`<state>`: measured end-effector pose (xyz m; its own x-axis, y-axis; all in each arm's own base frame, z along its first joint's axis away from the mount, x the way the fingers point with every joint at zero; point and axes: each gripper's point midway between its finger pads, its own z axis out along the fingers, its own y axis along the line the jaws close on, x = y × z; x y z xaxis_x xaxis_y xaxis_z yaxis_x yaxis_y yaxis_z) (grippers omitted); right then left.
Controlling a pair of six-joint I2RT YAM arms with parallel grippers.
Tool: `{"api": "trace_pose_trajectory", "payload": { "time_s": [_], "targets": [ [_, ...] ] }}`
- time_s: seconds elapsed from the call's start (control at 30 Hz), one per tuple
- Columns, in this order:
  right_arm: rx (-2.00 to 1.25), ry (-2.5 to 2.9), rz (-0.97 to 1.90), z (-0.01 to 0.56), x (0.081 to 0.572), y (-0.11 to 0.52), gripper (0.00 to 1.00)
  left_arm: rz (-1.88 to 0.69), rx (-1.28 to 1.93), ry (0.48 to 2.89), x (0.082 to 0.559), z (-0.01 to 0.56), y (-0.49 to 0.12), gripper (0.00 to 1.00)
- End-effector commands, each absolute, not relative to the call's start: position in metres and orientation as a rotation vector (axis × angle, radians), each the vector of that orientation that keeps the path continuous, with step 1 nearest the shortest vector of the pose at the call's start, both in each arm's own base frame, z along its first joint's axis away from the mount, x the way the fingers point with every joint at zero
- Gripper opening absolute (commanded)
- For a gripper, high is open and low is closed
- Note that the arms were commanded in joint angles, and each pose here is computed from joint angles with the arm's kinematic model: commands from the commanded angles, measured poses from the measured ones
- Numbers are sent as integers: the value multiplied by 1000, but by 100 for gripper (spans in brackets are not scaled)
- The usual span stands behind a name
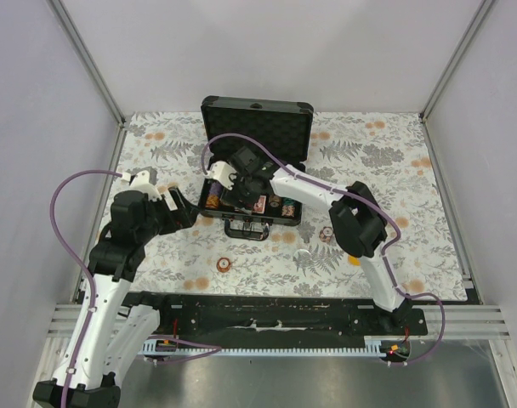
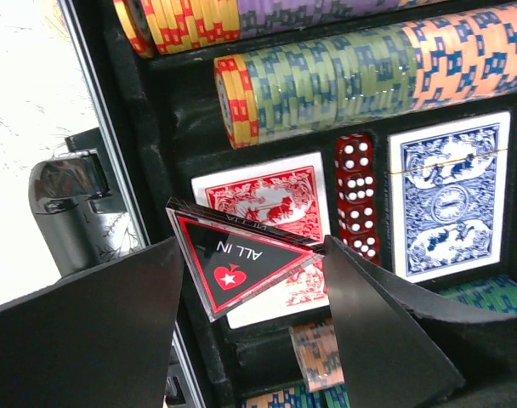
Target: Pack up texas hold em set
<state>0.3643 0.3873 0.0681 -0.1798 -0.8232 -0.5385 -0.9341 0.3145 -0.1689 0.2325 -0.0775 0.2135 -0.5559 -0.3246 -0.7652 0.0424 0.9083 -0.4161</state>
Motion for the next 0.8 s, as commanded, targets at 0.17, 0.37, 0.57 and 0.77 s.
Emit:
{"api": "trace_pose_trajectory", "payload": {
  "time_s": [0.17, 0.37, 0.57, 0.77],
  "targets": [
    [-1555, 2020, 253, 79, 371, 394, 84, -458, -177, 2076, 233, 223, -74, 92],
    [-1516, 2033, 253, 96, 371, 393, 89, -453, -173, 2076, 234, 223, -73, 92],
    [-1345, 2047, 287, 144, 376, 396, 89, -468, -177, 2078, 233, 223, -75, 92],
    [-1105, 2142, 333, 178, 364, 380, 89, -566, -176, 2128, 225, 215, -89, 92]
  ]
}}
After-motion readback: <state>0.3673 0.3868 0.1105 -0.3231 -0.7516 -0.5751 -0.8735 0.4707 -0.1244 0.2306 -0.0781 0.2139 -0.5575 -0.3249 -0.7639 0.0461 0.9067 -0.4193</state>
